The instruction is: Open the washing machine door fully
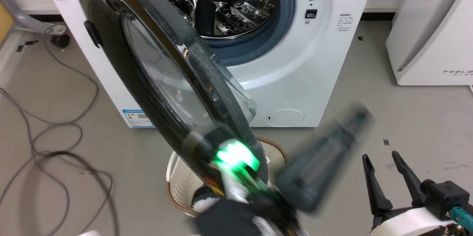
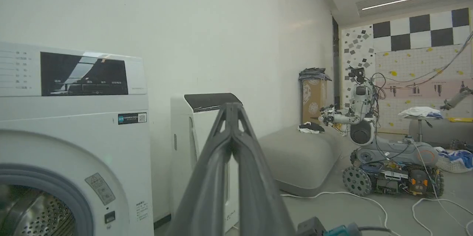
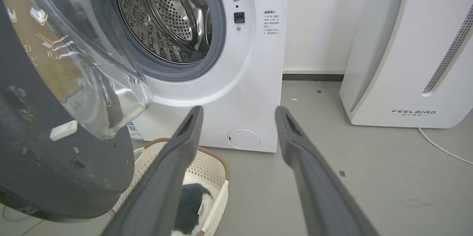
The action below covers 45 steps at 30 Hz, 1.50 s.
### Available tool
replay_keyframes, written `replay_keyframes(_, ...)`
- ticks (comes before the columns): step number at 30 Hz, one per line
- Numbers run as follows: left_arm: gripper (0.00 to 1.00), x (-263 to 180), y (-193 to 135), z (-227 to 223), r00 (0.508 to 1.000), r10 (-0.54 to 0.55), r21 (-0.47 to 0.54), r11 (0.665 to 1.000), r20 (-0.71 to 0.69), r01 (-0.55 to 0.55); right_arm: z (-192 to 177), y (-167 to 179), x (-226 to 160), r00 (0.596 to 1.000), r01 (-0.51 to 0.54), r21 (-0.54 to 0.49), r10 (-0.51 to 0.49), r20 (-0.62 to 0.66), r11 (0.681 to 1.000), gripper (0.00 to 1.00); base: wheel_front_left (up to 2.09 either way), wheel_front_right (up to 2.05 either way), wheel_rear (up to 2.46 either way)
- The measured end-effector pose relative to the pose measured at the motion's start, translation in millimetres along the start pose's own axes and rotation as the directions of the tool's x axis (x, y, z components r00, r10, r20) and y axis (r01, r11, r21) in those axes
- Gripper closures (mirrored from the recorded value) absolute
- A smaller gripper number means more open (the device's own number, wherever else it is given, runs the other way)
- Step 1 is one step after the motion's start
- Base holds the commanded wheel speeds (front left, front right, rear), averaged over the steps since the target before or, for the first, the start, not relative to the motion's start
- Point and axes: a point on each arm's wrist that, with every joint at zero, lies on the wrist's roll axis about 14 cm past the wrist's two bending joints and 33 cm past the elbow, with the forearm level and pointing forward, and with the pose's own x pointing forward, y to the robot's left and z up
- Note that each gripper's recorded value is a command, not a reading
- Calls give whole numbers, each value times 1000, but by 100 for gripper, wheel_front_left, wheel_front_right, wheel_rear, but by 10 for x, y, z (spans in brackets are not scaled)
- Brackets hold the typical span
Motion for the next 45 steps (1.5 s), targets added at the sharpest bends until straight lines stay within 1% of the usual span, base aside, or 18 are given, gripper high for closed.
replay_keyframes(3, 100, -110, -228, -350, 987, -50, -103, 994, -151, 35, 4, 2, 0, 1000, -1, -1, 1, 1, 1000, 0, 0, 0, 0)
replay_keyframes(5, 100, -230, -387, -603, 961, -90, -169, 984, -260, 46, 0, 7, -5, 1000, -2, -1, 2, 0, 1000, 0, 0, 0, 0)
replay_keyframes(7, 100, -383, -504, -843, 924, -118, -226, 973, -363, 35, 3, 13, -5, 1000, -4, -2, 4, 0, 1000, 0, 0, 0, 0)
replay_keyframes(9, 100, -543, -556, -1070, 879, -131, -249, 968, -458, 15, 8, 16, -9, 1000, -5, -2, 5, 1, 1000, 0, 0, 0, 0)
replay_keyframes(12, 100, -720, -577, -1308, 825, -133, -253, 967, -549, -13, 4, 24, -17, 1000, -6, -3, 6, -3, 1000, 0, 0, 0, 0)
replay_keyframes(16, 100, -868, -456, -1543, 779, -82, -197, 979, -622, -54, -18, 33, -23, 1000, -9, -6, 9, -13, 1000, 0, 0, 0, 0)
replay_keyframes(18, 100, -903, -345, -1635, 765, -46, -157, 985, -643, -72, -29, 33, -23, 1000, -9, -7, 8, -19, 1000, 0, 0, 0, 0)
replay_keyframes(20, 100, -894, -203, -1696, 763, -4, -118, 989, -647, -94, -42, 29, -22, 1000, -7, -7, 7, -24, 1000, 0, 0, 0, 0)
replay_keyframes(24, 100, -792, 91, -1735, 778, 83, -41, 990, -623, -138, -74, 19, -15, 999, -5, -7, 5, -38, 1000, 0, 0, 0, 0)
replay_keyframes(29, 100, -674, 304, -1739, 794, 147, 6, 984, -590, -177, -89, 25, -11, 999, -7, -8, 6, -43, 1000, 0, 0, 0, 0)
replay_keyframes(37, 100, -729, 471, -1846, 764, 218, 34, 968, -608, -250, -104, 33, -12, 999, -9, -4, 9, -48, 1000, 0, 0, 0, 0)
replay_keyframes(45, 100, -808, 587, -1831, 741, 282, 43, 945, -610, -324, -114, 55, 9, 999, -17, -2, 16, -50, 1000, 0, 0, 0, 0)
